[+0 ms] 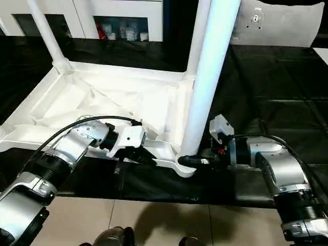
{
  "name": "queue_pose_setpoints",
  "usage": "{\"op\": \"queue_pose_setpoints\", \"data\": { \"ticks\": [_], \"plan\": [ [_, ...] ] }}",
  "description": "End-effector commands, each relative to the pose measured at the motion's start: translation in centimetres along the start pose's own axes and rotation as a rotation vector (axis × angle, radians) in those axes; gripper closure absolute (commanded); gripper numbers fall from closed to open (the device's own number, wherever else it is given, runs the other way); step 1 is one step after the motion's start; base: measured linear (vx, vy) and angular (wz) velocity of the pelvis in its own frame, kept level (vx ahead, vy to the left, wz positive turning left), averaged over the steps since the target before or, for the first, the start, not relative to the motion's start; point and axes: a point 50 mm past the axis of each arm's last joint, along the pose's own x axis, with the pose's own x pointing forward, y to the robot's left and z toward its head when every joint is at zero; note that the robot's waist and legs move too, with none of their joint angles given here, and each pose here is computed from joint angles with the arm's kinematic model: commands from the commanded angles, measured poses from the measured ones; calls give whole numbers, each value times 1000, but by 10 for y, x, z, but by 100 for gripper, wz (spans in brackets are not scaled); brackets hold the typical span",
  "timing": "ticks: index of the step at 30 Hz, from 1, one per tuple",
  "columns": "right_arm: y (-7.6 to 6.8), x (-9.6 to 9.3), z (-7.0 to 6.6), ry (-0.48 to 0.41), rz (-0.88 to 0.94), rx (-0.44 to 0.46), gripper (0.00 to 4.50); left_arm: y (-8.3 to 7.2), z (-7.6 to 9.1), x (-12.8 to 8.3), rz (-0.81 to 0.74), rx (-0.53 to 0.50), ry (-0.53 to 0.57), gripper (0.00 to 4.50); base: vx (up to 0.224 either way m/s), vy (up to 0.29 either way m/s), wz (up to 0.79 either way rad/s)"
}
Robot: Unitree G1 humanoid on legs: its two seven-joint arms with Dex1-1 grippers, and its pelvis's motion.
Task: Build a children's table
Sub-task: Rotate leg to tighten
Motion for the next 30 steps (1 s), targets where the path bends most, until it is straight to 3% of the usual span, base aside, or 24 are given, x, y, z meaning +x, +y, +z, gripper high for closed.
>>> {"op": "queue_pose_setpoints", "data": {
  "ticks": [1, 9, 14, 17, 18, 19, 20, 26, 30],
  "plan": [
    [2, -2, 0, 3, 23, 10, 230, -8, 1, 11, -100, 39, 22, 450, 0, 0, 0],
    [4, 1, 0, -17, 26, 21, 240, -7, -1, 11, -70, 13, 11, 450, 0, 0, 0],
    [-4, 7, -4, -27, -108, 102, 240, 3, 10, 19, 46, -91, -72, 450, 0, 0, 0],
    [-12, 15, -8, -4, -237, 117, 240, 11, 15, 26, 130, -132, -71, 450, 0, 0, 0],
    [-27, 23, -8, -2, -432, 175, 241, 17, 20, 33, 210, -164, -70, 450, 0, 0, 0],
    [-29, 24, -8, -3, -462, 185, 243, 19, 20, 34, 226, -176, -70, 450, 0, 0, 0],
    [-40, 29, -9, -1, -609, 247, 244, 26, 24, 40, 313, -236, -63, 450, 0, 0, 0],
    [-51, 48, -13, 24, -837, 335, 247, 44, 34, 49, 552, -346, -43, 450, 0, 0, 0],
    [-50, 60, -7, -35, -827, 331, 247, 48, 40, 53, 588, -355, -55, 450, 0, 0, 0]
  ]
}}
